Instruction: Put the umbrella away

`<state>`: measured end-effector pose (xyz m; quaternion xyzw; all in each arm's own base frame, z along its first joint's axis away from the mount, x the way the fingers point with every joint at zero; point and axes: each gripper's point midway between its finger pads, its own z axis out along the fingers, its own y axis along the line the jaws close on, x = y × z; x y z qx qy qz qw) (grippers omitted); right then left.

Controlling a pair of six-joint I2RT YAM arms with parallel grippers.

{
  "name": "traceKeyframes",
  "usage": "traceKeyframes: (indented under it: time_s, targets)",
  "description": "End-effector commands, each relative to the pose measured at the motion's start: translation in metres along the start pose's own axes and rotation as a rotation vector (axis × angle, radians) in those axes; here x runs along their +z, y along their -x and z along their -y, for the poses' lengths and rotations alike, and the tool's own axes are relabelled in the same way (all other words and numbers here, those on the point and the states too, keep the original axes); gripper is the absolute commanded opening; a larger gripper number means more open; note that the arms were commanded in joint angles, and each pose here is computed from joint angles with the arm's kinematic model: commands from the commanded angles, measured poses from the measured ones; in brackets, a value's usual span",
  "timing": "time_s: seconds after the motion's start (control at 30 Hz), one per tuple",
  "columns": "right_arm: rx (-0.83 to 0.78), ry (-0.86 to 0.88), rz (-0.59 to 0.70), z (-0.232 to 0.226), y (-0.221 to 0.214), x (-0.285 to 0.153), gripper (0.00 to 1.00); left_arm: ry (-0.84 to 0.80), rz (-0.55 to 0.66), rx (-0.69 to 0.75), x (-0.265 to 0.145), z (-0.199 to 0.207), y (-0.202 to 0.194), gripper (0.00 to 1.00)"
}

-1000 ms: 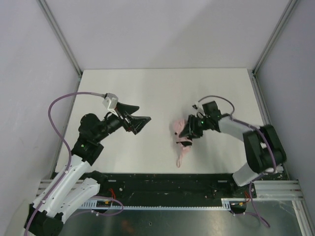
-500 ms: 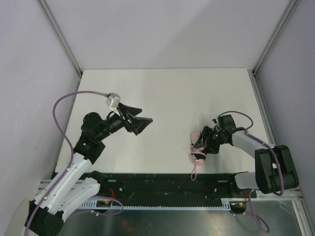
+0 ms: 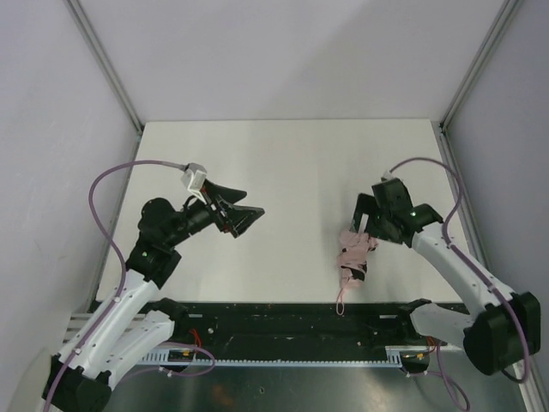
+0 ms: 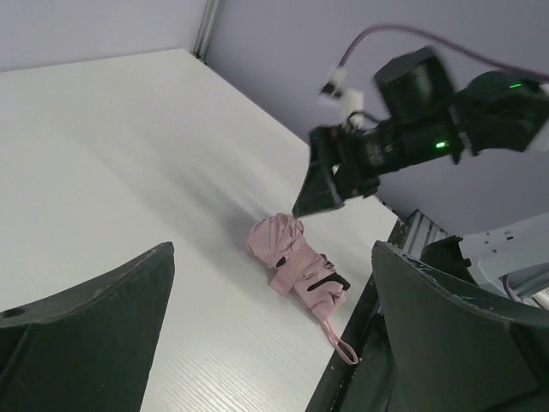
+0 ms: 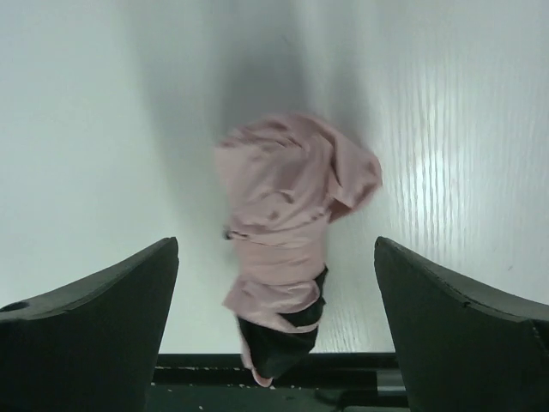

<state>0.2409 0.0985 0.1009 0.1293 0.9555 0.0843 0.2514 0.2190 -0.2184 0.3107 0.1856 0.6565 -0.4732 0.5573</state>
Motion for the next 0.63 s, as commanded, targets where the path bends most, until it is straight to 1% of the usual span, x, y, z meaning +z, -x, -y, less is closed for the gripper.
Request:
traceKeyframes:
  time_s: [0.0, 0.03, 0.13, 0.23, 0.33, 0.43, 0.5, 0.6]
  targets:
    - [-0.161, -0.031, 0.279, -0.018, 0.059, -0.074, 0.99, 0.042, 0.098, 0.055, -0.009, 0.006, 0.037, 0.99]
    - [-0.197, 0.010, 0.336, -0.029, 0.068, -0.091, 0.99, 0.066, 0.115, 0.068, -0.012, 0.004, 0.043, 0.99]
    - [-0.302, 0.213, 0.517, -0.064, 0.086, -0.148, 0.99, 0.133, 0.193, 0.127, -0.027, 0.004, 0.065, 1.00]
    - [-0.320, 0.345, 0.706, -0.073, 0.102, -0.202, 0.99, 0.201, 0.305, 0.196, -0.048, 0.009, 0.093, 0.99]
    - [-0.337, 0.407, 0.866, -0.069, 0.114, -0.245, 0.99, 0.233, 0.414, 0.263, -0.072, 0.023, 0.120, 0.99]
    - [-0.333, 0.433, 1.001, -0.060, 0.122, -0.280, 0.99, 0.253, 0.517, 0.320, -0.098, 0.039, 0.142, 0.99]
    - [-0.331, 0.457, 1.071, -0.056, 0.125, -0.300, 0.99, 0.272, 0.582, 0.352, -0.115, 0.048, 0.154, 0.99]
    - [-0.363, 0.513, 1.153, -0.057, 0.124, -0.325, 0.99, 0.292, 0.647, 0.382, -0.134, 0.057, 0.164, 0.99]
